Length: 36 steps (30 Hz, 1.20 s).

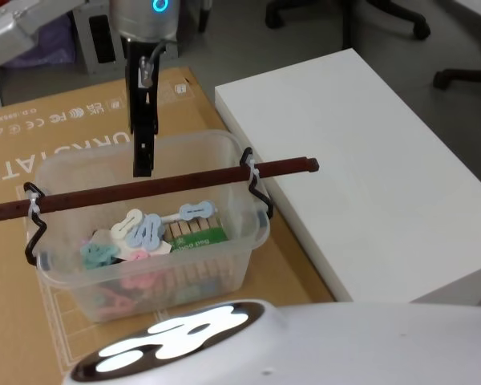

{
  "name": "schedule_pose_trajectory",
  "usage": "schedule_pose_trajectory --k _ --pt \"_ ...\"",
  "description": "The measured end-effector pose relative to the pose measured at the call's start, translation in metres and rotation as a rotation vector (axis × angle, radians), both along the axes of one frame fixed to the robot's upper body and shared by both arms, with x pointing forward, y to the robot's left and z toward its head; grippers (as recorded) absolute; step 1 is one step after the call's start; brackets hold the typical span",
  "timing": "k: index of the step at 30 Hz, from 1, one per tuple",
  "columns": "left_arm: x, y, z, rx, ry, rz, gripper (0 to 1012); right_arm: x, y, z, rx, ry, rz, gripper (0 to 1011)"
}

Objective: Use one hand to grasp the basket and place it at the designated location.

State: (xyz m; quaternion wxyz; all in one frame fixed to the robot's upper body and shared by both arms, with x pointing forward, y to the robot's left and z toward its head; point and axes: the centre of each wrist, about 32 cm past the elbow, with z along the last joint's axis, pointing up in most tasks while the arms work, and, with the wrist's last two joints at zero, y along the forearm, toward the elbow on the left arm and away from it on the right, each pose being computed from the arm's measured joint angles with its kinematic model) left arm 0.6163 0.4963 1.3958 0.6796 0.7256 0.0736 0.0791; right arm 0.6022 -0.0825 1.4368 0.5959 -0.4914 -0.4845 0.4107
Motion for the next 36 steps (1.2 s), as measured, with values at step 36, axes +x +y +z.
schedule_pose_trajectory --k 36 --pt "0.0000 0.0000 0.0000 0.000 0.000 0.000 0 0.019 0.015 -0.057 -0.057 0.121 0.012 1001"
